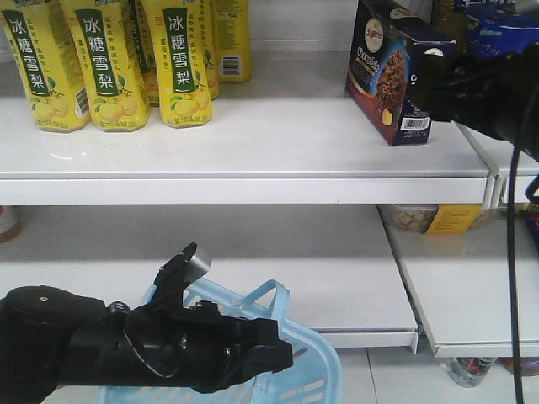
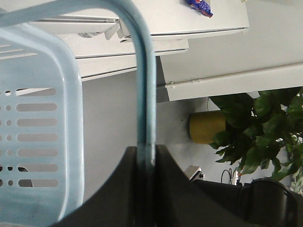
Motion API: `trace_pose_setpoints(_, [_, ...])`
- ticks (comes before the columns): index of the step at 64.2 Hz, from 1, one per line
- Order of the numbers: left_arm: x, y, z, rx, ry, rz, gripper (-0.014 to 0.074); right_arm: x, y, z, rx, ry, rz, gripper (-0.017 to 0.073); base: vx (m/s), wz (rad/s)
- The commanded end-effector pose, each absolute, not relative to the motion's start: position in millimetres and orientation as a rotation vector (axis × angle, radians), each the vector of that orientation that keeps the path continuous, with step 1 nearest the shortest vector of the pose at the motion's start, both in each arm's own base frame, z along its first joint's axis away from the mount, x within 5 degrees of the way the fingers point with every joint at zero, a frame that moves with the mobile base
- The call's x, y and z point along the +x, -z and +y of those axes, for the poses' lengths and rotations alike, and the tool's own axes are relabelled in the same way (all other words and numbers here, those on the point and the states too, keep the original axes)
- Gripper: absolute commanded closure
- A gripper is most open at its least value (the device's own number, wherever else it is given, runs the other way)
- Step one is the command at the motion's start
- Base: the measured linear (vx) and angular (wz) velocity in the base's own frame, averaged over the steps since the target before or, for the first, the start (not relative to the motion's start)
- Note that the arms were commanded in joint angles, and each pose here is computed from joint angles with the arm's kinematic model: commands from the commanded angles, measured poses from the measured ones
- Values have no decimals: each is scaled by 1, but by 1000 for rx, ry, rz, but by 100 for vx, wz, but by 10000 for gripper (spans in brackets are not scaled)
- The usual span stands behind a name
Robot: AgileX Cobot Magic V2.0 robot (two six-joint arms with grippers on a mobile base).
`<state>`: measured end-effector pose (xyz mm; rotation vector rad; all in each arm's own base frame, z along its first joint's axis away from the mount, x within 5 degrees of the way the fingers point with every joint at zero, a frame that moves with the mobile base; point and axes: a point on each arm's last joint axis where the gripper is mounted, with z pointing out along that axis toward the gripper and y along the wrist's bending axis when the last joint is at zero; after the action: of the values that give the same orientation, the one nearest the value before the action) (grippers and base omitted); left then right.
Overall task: Left arm holds basket, right arm returns cookies
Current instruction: 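Open the right gripper and withdraw it from the box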
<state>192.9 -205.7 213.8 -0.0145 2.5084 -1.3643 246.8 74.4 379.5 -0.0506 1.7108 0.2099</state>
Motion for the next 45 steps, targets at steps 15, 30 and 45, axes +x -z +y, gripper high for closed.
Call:
trace_pose_setpoints(15, [193, -236, -208, 0, 1448, 2417, 600, 173, -396, 54, -112, -285, 1545, 39, 0, 0])
trace_pose_setpoints(30, [193, -236, -208, 0, 1448, 2417, 600, 114, -383, 32, -161, -219, 1428, 39, 0, 0])
trace_pose_setpoints(45, [193, -236, -208, 0, 1448, 2417, 600, 71, -337, 11, -109, -191, 1384, 39, 0, 0])
